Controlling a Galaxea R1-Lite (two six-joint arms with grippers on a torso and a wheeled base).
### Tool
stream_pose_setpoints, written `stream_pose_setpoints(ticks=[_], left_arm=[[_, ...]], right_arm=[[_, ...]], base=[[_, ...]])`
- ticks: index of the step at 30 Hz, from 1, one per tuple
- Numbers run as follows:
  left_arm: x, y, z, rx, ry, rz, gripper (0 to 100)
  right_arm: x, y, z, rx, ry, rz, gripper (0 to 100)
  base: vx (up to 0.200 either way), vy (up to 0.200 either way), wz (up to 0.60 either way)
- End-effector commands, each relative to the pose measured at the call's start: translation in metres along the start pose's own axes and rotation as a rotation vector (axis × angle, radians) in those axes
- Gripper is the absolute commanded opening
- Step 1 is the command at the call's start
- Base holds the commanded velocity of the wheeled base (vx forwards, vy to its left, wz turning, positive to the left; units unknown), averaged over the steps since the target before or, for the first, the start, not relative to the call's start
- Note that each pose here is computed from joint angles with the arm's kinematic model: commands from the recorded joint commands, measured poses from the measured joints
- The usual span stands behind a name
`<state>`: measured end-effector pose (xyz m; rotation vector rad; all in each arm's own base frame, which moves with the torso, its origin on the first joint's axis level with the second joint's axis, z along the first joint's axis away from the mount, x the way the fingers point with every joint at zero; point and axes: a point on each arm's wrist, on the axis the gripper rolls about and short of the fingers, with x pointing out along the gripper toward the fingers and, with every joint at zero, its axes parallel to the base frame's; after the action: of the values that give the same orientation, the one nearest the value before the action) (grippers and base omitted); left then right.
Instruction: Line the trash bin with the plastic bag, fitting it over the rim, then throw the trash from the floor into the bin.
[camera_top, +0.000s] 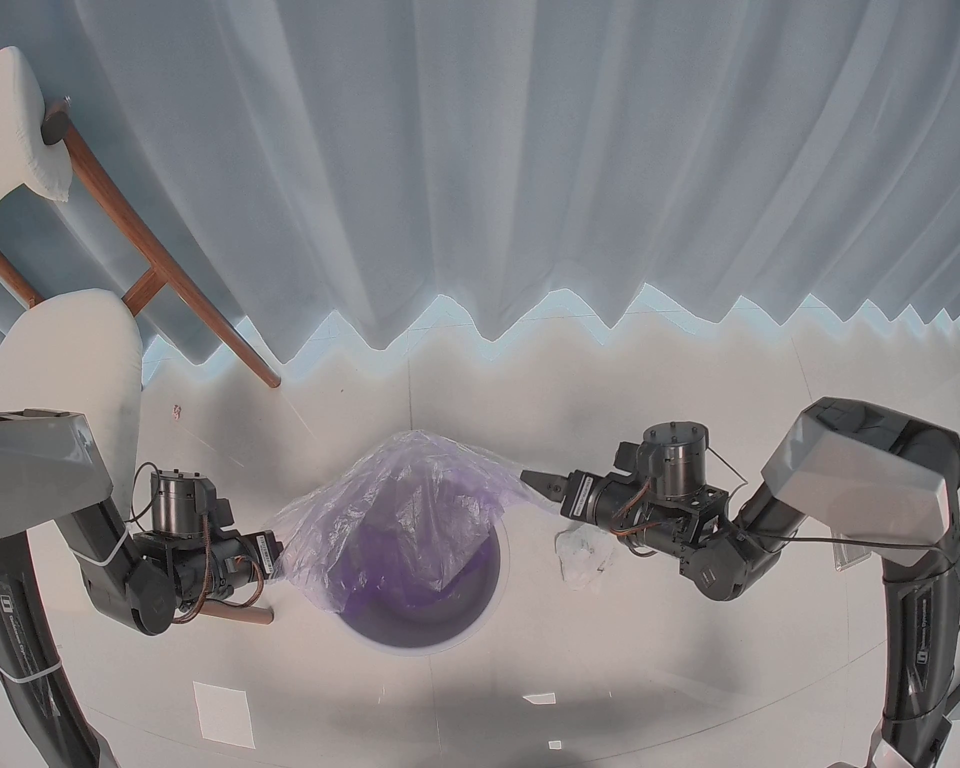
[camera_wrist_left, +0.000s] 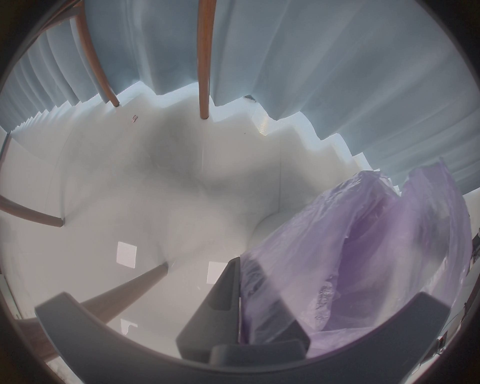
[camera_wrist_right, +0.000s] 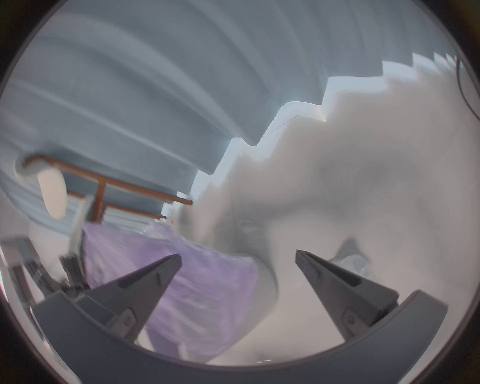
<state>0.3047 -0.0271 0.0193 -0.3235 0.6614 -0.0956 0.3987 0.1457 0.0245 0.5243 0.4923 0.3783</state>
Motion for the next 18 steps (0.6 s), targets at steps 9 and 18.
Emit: stream_pose_setpoints(ticks=[9,18], left_arm=[[-0.023,-0.005,-0.025,0.039,-0.054,-0.105,0],[-0.023,-0.009,-0.033,0.058,-0.060,-0.119,0]], right_arm=[[-0.091,0.122,0.033,0.279,0.185,0.306,100],[-0.045,0.153,0.024,0.274,0.271,0.168,100]], base=[[0.000,0.000,0.00],[0.000,0.000,0.00]])
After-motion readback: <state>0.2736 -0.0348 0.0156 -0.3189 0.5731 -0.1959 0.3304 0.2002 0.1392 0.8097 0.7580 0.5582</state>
